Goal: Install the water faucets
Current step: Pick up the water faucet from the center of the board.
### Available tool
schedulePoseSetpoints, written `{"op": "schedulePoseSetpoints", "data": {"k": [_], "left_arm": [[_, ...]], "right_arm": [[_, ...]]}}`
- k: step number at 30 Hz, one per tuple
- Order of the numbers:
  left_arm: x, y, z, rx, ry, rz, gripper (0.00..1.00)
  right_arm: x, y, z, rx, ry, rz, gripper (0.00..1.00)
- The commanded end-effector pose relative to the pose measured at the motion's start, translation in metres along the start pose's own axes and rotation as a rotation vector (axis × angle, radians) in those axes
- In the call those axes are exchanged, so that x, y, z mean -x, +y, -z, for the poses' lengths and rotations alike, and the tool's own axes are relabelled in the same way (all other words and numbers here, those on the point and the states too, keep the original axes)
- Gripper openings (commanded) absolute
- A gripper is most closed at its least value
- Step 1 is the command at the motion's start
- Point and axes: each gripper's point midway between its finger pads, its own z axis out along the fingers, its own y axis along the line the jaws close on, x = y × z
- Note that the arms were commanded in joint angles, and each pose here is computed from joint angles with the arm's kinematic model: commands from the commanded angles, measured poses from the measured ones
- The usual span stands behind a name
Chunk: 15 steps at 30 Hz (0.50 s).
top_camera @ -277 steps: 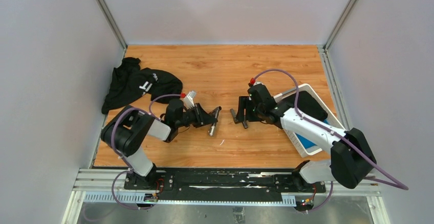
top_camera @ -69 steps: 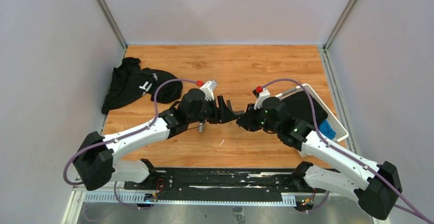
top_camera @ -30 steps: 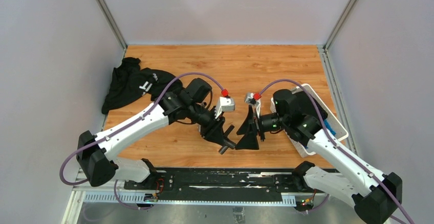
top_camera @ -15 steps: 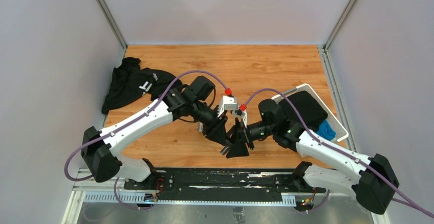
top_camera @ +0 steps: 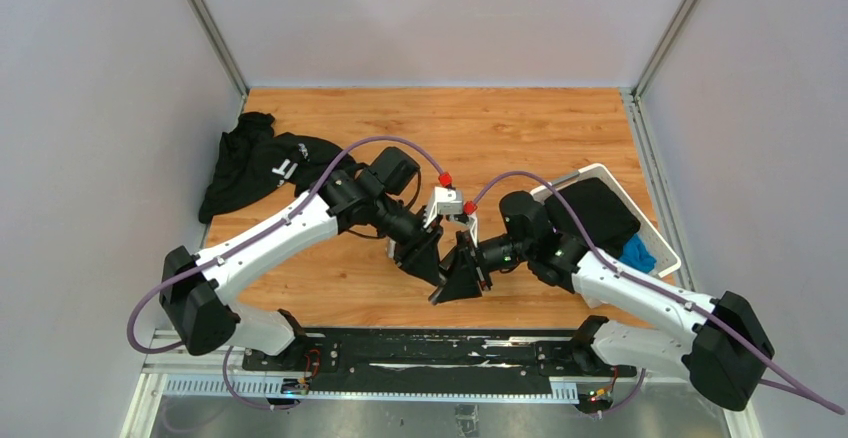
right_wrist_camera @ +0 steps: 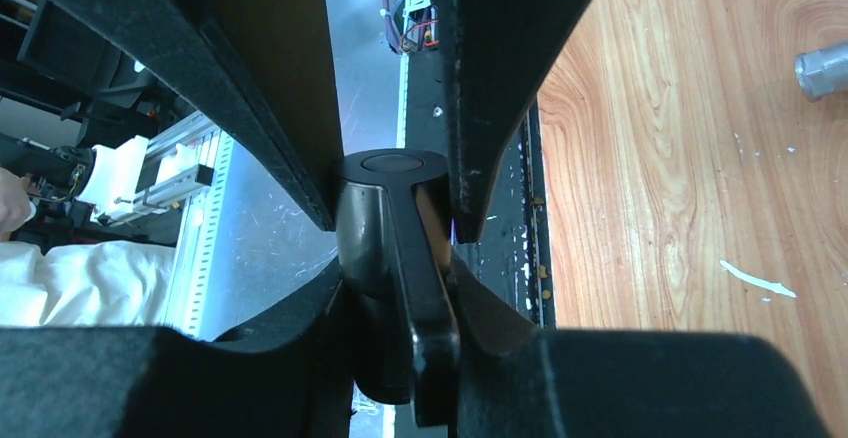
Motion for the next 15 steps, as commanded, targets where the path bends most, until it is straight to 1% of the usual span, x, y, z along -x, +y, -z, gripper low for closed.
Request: {"op": "schedulePoseSetpoints", "data": {"k": [1,2,3,5,6,7,8,12,15], "left_arm": [[0.018,0.001,0.002,-0.001,-0.037,-0.027,0.16],[0.019,0.001,0.003,0.0,-0.043,-0.023,0.35],[0.02,0.001,0.006,0.009,-0.049,-0.021,0.5],[0.023,0.005,0.013,0.05,-0.07,-0.014,0.71],[0.024,0.007,0.018,0.075,-0.082,-0.01,0.79],[0.026,0.01,0.025,0.104,-0.099,-0.006,0.92],[0.028,0.011,0.033,0.138,-0.121,-0.009,0.99],[0.032,0.025,0.064,0.319,-0.2,-0.011,1.0],[0.041,0.039,0.078,0.477,-0.347,-0.015,1.0]], "right_arm": [[0.02,-0.001,-0.002,-0.049,-0.074,0.025,0.0],[0.023,-0.002,0.0,-0.073,-0.106,0.023,0.0],[0.026,-0.004,0.002,-0.096,-0.133,0.026,0.0],[0.032,-0.009,0.008,-0.159,-0.19,0.027,0.0],[0.036,-0.011,0.011,-0.191,-0.222,0.027,0.0],[0.04,-0.013,0.016,-0.222,-0.255,0.023,0.0],[0.044,-0.013,0.019,-0.242,-0.29,0.017,0.0],[0.056,-0.019,0.034,-0.335,-0.417,-0.027,0.0],[0.066,-0.02,0.045,-0.367,-0.526,-0.069,0.0]]}}
